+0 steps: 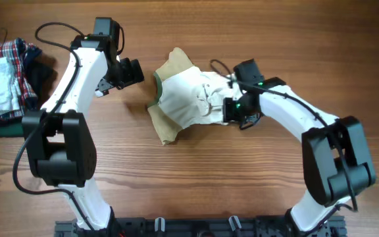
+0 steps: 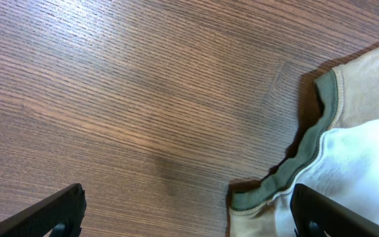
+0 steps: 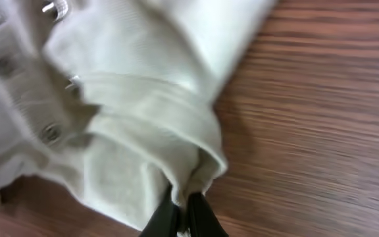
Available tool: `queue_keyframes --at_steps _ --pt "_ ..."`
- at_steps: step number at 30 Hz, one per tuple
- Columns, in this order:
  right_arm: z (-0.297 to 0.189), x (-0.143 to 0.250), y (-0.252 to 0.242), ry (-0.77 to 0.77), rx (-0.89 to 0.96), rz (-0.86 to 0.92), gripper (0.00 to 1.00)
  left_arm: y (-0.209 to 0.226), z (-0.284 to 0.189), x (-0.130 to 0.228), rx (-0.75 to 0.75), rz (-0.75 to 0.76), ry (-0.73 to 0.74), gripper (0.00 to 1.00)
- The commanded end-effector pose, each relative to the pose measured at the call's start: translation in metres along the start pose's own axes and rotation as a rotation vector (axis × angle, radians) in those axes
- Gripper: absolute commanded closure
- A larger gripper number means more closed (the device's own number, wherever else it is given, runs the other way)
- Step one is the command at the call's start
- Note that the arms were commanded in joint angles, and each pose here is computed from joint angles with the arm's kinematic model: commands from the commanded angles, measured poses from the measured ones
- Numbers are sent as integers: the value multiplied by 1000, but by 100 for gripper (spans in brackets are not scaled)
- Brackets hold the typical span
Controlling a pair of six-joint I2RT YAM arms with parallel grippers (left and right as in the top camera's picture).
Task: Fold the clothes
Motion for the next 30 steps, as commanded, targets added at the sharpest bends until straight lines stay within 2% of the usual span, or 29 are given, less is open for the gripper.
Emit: queue_keyframes --at_steps 1,4,8,10,11,13,14,15,18,20,23,25,28,30 --pt "4 -6 6 -6 72 -113 95 -5 -8 -1 24 16 -15 0" --pt "4 -6 6 -4 87 -119 94 -6 -9 6 36 16 24 1" --pt "4 -6 1 -3 121 -118 93 -9 -11 33 83 9 169 9" --pt "4 -6 1 -4 124 -118 92 -6 -12 54 67 10 259 6" --pt "4 -6 1 -4 124 -117 92 -7 -10 72 72 17 328 1" --pt "4 -6 1 -5 124 -118 92 -15 2 117 102 44 469 0" --pt "4 -6 1 -6 124 -118 92 -16 8 129 99 56 496 0" --pt "4 -7 1 -8 124 -118 92 -15 14 139 86 63 507 0" --pt "4 -7 1 -8 124 -118 89 -17 30 170 38 46 532 12" --pt "4 -7 1 -8 123 -118 88 -19 32 182 17 75 533 15" --pt "4 -7 1 -8 123 -118 86 -15 38 183 -88 78 436 22" --pt "4 -7 1 -8 123 -118 86 -15 41 189 -118 99 404 31" --pt "4 -7 1 -8 123 -118 86 -13 44 185 -154 102 349 80" --pt "4 -7 1 -8 123 -118 86 -11 44 182 -168 107 328 96"
Point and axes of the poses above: each gripper's point midway between its finger pads, its own z axis out along the fingers, its own y axis along the line the jaws close on, x = y × z, the point moved 2 cm from there along -z, back along the fingers, and after that the axes turned 15 degrees about -z, right-handed, at the moved point
